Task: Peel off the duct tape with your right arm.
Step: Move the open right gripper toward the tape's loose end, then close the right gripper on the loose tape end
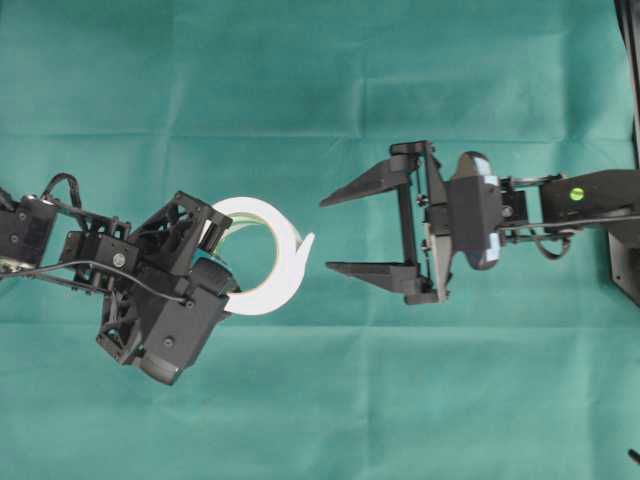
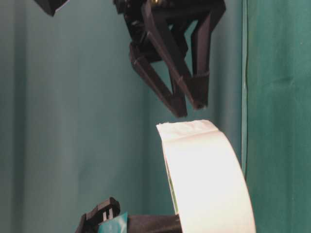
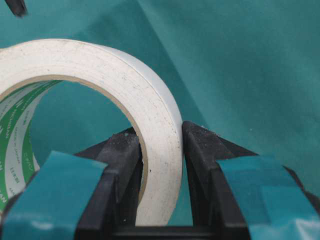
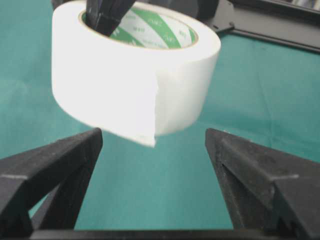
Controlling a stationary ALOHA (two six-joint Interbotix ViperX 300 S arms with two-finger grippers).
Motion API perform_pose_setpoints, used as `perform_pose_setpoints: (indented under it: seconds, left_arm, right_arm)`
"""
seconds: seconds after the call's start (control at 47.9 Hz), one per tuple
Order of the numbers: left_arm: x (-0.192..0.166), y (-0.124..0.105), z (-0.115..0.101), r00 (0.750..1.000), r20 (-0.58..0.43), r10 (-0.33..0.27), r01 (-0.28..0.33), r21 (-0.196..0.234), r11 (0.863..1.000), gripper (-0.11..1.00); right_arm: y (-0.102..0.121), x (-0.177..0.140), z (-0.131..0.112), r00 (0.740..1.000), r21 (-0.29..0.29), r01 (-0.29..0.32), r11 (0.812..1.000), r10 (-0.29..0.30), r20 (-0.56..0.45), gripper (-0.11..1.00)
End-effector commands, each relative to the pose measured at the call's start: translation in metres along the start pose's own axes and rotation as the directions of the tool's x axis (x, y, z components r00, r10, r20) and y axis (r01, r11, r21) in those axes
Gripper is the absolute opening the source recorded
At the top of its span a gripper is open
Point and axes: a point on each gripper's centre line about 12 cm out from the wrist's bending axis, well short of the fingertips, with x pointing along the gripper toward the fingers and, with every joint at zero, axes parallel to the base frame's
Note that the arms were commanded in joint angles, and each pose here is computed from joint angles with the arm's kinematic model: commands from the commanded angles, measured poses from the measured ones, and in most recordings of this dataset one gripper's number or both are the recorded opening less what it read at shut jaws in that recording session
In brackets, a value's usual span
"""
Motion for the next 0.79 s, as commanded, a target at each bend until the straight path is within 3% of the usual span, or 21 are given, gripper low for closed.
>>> perform_pose_setpoints:
  seconds: [0.0,0.439,0.773]
  left_arm:
    - [-0.010,0.002,0.010,0.999,0.047,0.015,-0.015,0.002,1.000,0.22]
    - [-0.008,0.001,0.007,0.999,0.038,0.012,-0.012,0.002,1.000,0.21]
    - [-0.008,0.001,0.005,0.999,0.035,0.010,-0.011,0.001,1.000,0.22]
  right_arm:
    - [0.001,0.006,0.013,0.999,-0.005,-0.007,1.000,0.007,0.041,0.75]
    - [0.018,0.017,0.017,0.996,-0.046,-0.064,0.997,0.067,0.058,0.72]
    - [0.027,0.019,0.011,0.995,-0.046,-0.090,0.995,0.092,0.042,0.71]
